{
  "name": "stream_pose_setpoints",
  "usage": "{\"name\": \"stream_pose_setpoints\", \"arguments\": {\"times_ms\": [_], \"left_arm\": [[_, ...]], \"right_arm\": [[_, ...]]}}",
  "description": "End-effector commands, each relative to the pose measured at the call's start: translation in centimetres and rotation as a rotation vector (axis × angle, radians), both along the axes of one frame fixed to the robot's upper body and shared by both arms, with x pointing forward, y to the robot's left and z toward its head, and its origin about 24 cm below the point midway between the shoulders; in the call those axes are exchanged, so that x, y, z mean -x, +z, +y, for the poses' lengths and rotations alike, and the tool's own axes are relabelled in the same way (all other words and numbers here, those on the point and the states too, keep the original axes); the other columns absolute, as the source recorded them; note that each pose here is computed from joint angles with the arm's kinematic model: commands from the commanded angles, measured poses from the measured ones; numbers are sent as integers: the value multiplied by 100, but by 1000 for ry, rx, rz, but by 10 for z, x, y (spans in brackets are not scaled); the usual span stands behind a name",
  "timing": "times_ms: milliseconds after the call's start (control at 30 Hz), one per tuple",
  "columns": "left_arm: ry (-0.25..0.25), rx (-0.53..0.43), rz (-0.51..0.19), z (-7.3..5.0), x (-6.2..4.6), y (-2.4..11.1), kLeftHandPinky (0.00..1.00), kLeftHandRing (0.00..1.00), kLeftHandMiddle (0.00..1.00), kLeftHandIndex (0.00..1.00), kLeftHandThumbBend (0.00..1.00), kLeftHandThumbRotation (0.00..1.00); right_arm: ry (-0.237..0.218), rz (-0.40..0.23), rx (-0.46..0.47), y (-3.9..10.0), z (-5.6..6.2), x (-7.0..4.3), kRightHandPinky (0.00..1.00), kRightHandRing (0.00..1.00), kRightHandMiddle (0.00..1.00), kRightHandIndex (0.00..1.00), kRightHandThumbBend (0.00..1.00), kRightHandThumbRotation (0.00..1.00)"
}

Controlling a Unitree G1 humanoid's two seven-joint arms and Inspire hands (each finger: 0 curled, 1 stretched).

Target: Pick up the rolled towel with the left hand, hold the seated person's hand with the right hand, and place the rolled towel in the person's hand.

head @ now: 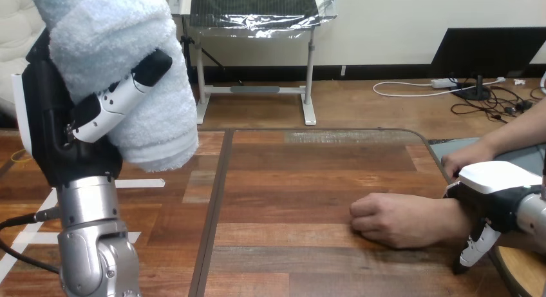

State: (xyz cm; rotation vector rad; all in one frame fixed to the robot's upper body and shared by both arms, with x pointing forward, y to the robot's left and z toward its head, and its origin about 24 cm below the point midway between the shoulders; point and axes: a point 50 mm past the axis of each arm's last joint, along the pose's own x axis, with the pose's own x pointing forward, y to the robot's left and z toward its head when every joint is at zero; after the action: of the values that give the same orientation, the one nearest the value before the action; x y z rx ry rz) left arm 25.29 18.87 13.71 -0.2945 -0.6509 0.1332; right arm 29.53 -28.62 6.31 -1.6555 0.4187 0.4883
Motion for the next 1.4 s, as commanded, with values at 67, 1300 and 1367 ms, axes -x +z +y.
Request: {"name": "stream_pose_setpoints", "arguments": {"times_ms": [67, 1300, 1367], "left_arm": [[-11, -13, -110, -4, 1, 23, 20, 26, 32, 37, 50, 0], [-11, -8, -108, -5, 2, 24, 20, 26, 33, 37, 48, 0], [-11, -8, -108, -5, 2, 24, 20, 26, 33, 37, 48, 0]], "right_arm": [[-16, -53, 23, 18, -7, -8, 52, 75, 78, 78, 100, 25], [-27, -45, 14, 18, -7, -7, 53, 76, 79, 78, 100, 25], [-26, -44, 15, 18, -8, -7, 53, 76, 79, 78, 100, 24]]}}
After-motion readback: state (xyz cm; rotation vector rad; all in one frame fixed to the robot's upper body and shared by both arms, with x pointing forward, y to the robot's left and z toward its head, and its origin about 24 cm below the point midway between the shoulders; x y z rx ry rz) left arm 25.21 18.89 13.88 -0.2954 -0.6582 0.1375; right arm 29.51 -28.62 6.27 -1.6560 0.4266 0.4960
